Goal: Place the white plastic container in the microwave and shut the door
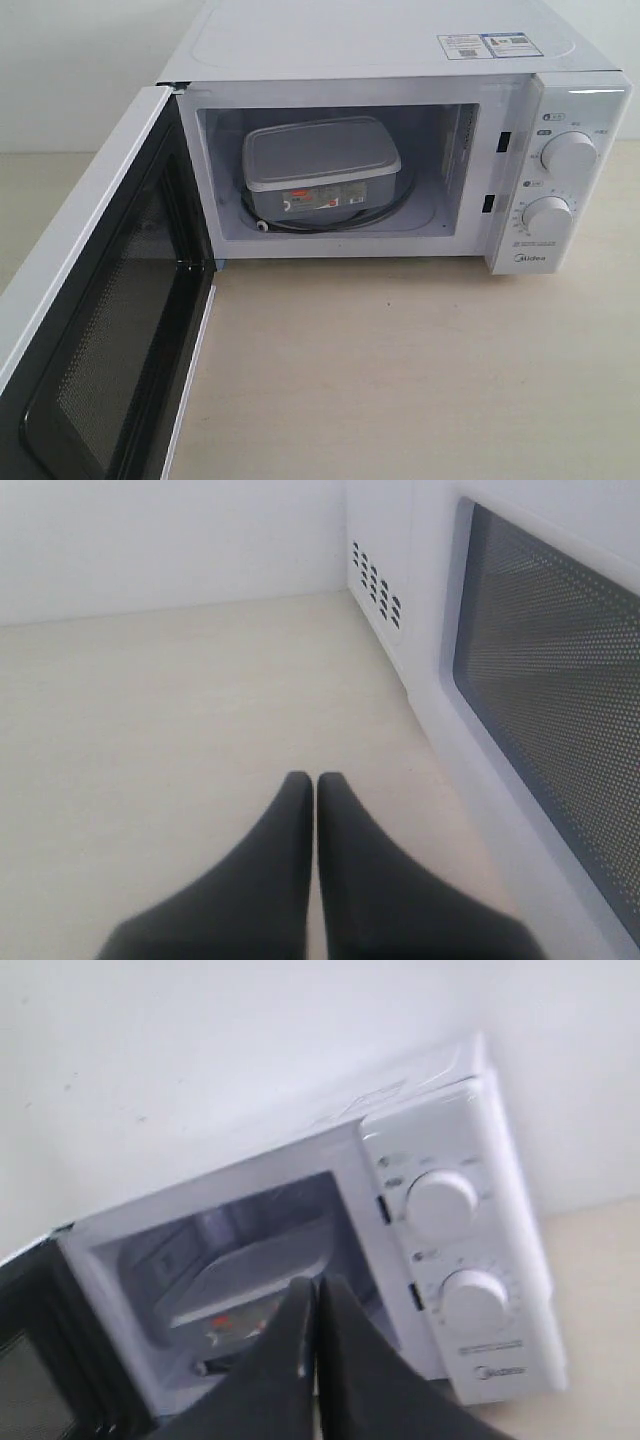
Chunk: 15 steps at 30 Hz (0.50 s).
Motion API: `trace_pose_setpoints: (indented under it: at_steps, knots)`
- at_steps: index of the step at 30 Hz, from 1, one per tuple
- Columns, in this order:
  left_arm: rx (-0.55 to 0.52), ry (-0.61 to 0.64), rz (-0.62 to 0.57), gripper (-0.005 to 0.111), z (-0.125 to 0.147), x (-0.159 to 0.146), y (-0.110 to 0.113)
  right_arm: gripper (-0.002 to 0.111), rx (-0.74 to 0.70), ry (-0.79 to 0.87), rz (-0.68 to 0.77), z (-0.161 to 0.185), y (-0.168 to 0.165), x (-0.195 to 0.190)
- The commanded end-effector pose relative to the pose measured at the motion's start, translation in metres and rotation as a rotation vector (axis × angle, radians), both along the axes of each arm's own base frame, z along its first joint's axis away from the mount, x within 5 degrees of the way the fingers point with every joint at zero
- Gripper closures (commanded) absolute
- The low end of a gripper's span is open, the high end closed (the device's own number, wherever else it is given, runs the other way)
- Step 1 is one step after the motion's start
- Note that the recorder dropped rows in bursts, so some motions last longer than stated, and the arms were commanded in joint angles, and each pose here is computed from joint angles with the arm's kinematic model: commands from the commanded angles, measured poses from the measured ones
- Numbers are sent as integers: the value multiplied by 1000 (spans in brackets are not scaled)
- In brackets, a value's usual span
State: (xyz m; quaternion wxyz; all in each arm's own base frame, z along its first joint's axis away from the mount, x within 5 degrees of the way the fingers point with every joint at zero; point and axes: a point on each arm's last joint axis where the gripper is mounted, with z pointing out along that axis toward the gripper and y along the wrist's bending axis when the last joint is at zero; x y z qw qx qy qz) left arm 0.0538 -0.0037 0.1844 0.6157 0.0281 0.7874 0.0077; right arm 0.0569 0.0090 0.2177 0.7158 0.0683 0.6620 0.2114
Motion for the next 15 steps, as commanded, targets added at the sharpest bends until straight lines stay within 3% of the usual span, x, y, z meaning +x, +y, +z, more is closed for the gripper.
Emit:
trace_pose_setpoints:
  at_steps: [1,9,15]
  knots:
    - [-19,-1,2,103,-1,0,0,108,1,11,-124,-3,-6,-1]
    - [-19,-1,2,103,-1,0,0,108,-110,16,-181,-4,-8,-1]
    - [-19,-1,2,103,-1,0,0,108,-373,97,-70,-16,2,-1]
